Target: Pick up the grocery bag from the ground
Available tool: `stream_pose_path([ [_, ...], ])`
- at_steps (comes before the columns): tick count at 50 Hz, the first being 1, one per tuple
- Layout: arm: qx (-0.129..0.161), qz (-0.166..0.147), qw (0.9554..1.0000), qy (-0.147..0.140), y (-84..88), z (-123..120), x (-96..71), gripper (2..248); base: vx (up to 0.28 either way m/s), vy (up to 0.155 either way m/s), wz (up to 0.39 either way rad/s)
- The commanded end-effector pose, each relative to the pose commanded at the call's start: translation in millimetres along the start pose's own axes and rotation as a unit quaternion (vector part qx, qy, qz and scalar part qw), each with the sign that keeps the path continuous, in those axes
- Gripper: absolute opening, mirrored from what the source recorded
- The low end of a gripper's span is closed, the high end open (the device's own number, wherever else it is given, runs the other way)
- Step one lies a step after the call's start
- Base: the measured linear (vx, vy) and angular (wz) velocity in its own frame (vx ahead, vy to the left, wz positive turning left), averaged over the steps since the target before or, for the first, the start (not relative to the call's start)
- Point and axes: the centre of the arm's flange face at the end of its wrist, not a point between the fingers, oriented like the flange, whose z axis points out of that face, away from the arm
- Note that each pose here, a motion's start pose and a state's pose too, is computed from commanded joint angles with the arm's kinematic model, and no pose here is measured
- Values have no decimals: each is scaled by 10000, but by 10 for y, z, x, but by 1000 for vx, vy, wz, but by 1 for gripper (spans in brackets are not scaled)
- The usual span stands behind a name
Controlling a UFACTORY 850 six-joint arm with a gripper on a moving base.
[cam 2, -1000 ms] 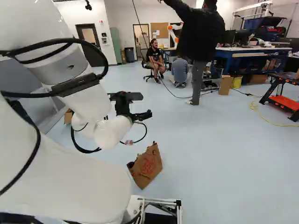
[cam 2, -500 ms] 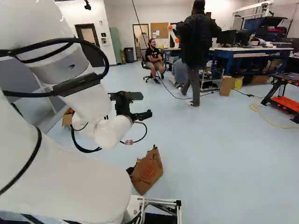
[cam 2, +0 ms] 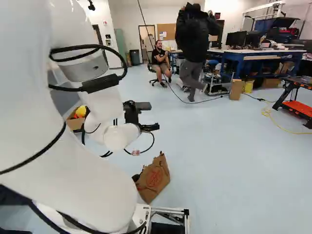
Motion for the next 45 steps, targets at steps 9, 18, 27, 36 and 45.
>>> stream_pose_path([
  [9, 0, 0, 9985, -545, 0, 196, -109, 247, 0, 0, 0],
  [18, 1, 0, 9942, -1075, 0, 399, -226, 247, 0, 0, 0],
  [27, 36, -30, 9905, -1376, -31, 640, -303, 247, 0, 0, 0],
  [36, 16, -9, 9876, -1572, -69, 908, -369, 247, 0, 0, 0],
  [45, -73, 67, 9849, -1728, -102, 1184, -443, 247, 0, 0, 0],
])
